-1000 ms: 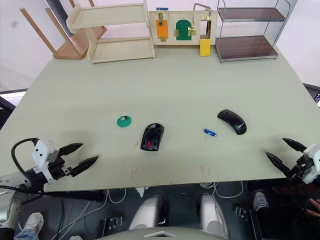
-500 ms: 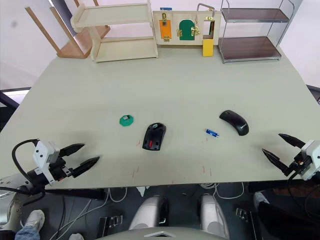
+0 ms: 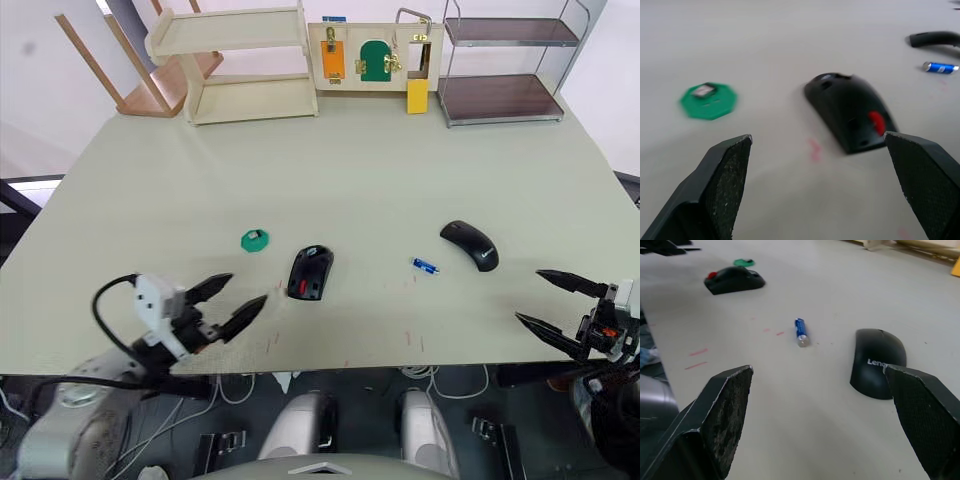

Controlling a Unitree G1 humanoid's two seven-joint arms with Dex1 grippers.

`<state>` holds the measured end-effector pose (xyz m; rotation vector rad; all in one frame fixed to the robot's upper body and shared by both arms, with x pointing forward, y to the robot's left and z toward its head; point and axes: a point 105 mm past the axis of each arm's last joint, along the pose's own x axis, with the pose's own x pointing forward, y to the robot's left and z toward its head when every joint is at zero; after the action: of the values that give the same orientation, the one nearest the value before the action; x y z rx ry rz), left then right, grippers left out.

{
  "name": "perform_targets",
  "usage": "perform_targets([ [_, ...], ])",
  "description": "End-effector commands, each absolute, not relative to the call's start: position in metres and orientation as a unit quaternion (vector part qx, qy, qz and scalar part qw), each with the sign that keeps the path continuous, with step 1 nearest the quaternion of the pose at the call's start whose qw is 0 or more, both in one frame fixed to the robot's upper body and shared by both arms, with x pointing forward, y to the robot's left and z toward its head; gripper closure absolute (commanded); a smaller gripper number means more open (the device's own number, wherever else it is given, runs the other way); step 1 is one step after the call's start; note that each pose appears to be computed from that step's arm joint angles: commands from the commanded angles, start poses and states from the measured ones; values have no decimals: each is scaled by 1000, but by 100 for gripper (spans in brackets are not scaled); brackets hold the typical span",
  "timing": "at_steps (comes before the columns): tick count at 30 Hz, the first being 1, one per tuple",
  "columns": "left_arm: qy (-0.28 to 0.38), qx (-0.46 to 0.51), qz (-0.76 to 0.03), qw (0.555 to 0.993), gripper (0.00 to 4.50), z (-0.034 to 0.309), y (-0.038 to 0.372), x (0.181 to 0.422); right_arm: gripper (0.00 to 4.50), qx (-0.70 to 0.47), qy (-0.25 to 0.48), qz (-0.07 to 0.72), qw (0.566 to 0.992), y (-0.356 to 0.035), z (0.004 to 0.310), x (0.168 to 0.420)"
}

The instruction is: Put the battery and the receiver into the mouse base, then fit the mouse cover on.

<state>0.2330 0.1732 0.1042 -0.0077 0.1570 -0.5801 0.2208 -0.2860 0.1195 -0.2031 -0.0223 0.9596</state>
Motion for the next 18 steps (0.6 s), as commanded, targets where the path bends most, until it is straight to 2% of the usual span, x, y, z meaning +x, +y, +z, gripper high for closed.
perform_targets([
  [1,62,6,-267,962,0,117,157,236,12,-100,-29,477,873,-289,131,219],
  [9,74,19,-204,976,0,111,128,254,12,-96,-20,489,867,-296,128,218],
  [18,77,1,-166,983,0,111,105,274,12,-95,-13,491,866,-304,127,216],
])
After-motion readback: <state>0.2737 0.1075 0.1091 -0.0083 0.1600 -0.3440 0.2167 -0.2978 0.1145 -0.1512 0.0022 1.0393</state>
